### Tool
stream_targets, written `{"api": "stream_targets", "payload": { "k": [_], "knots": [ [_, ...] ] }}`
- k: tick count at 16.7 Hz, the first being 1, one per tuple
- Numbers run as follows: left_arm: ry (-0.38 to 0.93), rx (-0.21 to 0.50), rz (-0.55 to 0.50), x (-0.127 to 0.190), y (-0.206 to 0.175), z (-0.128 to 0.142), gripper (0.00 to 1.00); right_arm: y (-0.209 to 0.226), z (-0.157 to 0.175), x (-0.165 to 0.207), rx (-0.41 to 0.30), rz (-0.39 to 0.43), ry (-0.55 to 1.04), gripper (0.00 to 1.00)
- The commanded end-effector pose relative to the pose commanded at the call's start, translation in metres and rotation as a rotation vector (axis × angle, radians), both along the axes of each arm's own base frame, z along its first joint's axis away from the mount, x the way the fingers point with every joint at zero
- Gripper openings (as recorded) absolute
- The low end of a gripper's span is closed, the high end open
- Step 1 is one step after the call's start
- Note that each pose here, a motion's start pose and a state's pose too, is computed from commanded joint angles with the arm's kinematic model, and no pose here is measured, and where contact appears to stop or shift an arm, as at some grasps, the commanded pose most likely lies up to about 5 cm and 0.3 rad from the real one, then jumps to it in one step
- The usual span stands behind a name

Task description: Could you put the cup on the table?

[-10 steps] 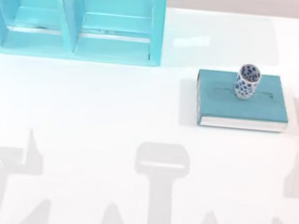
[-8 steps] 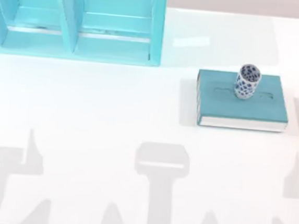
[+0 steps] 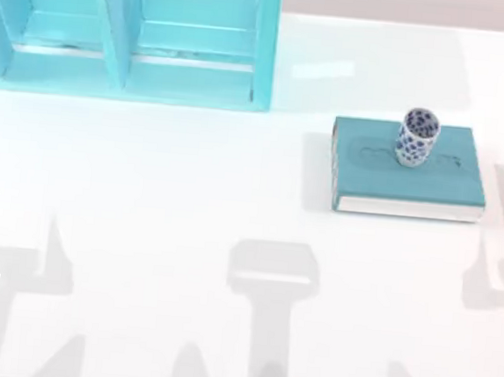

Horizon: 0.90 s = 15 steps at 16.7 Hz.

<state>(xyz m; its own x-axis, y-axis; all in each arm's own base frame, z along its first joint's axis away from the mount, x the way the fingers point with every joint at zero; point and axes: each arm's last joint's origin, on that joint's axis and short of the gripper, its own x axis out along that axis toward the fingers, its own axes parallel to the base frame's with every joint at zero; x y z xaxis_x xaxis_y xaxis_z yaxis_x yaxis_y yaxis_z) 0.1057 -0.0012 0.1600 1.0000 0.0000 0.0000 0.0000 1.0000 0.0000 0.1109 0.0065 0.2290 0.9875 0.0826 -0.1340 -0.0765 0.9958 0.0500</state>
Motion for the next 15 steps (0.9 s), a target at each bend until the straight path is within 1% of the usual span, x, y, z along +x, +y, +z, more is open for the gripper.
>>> {"api": "stream_targets", "payload": {
  "k": [4, 6, 9, 12, 15],
  "knots": [
    [0.000, 0.000, 0.000, 0.000, 0.000, 0.000, 1.00, 0.010, 0.063, 0.023, 0.032, 0.057, 0.165, 1.00],
    [0.000, 0.000, 0.000, 0.000, 0.000, 0.000, 1.00, 0.017, 0.095, 0.044, 0.045, 0.082, 0.263, 1.00],
    [0.000, 0.000, 0.000, 0.000, 0.000, 0.000, 1.00, 0.031, 0.134, 0.086, 0.059, 0.107, 0.424, 1.00],
    [0.000, 0.000, 0.000, 0.000, 0.000, 0.000, 1.00, 0.050, 0.158, 0.139, 0.061, 0.114, 0.595, 1.00],
    [0.000, 0.000, 0.000, 0.000, 0.000, 0.000, 1.00, 0.071, 0.162, 0.195, 0.051, 0.101, 0.770, 1.00]
  ]
}}
